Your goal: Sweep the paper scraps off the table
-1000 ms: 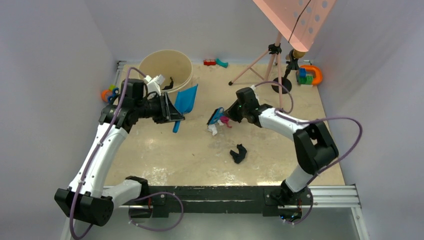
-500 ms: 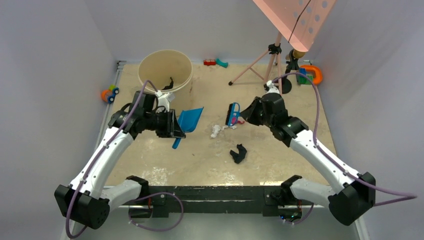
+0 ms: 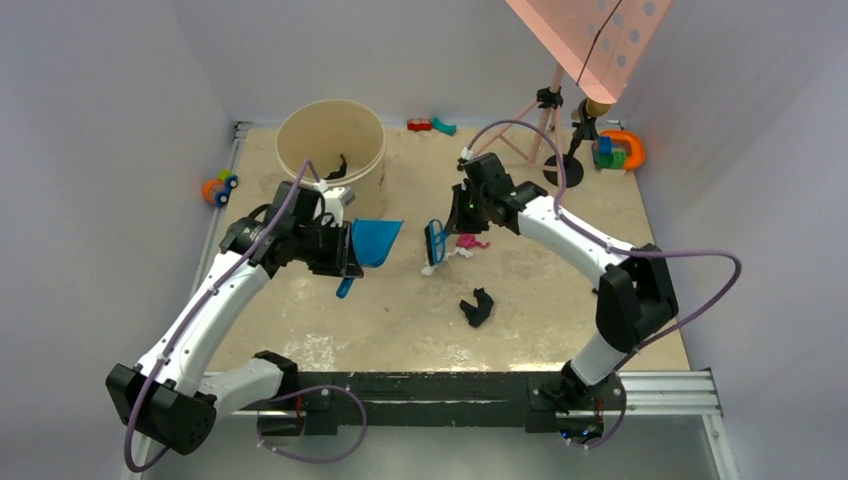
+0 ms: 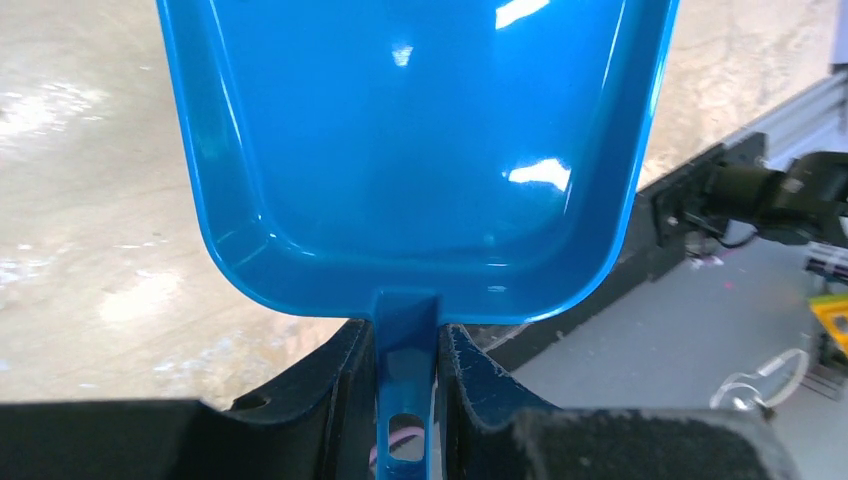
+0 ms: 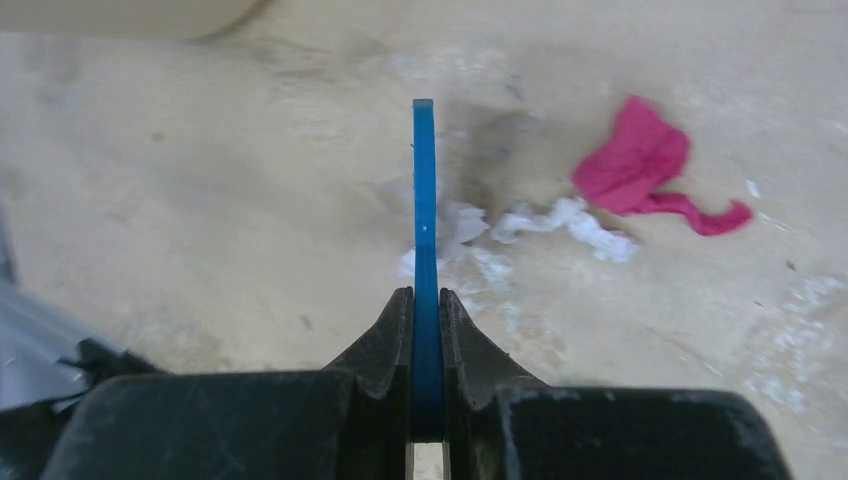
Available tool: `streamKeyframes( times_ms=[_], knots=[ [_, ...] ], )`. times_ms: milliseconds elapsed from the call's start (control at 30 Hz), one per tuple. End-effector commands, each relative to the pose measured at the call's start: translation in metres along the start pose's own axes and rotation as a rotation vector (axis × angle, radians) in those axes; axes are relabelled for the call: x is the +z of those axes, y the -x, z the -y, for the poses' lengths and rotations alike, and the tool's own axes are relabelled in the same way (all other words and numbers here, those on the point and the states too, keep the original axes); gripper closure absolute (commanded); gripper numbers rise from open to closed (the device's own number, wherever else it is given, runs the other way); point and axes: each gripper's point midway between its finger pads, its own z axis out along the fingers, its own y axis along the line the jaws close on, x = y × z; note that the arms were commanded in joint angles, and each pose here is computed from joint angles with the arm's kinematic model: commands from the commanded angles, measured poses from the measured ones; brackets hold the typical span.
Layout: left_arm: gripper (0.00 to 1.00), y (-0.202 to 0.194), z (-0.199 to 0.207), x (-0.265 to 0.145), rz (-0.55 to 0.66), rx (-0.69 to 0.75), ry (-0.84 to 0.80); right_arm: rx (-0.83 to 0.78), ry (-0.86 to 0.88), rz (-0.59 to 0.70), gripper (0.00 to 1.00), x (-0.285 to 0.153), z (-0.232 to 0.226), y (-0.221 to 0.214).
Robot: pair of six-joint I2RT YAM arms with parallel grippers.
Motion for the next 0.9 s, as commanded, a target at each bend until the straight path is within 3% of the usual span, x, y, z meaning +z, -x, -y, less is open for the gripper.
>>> streamKeyframes(
  times_ms=[0,133,267,600,767,867],
  knots=[
    [0.98,0.013,-0.02,-0.004,0.037,0.082,0.121,-0.01,-0.322,-0.024,1.0,-0.005,0.054,0.0],
    [0.98,0.012,-0.021,0.008,0.03,0.08,0.1,-0.039,-0.573,-0.024,1.0,-0.024,0.101,-0.007],
    [0.98,0.009,-0.023,0.017,0.018,0.097,0.095,-0.062,-0.648,0.021,1.0,-0.062,0.115,-0.009],
    [0.98,-0.007,-0.012,0.039,-0.079,0.184,0.094,-0.212,-0.17,0.08,1.0,-0.124,0.038,-0.021],
    [0.98,-0.008,-0.007,0.037,-0.063,0.205,0.07,-0.341,0.15,-0.116,1.0,-0.135,-0.006,-0.082],
    [0.99,-0.006,-0.008,0.034,-0.045,0.21,0.082,-0.407,0.175,-0.184,1.0,-0.133,-0.012,-0.117]
  ],
)
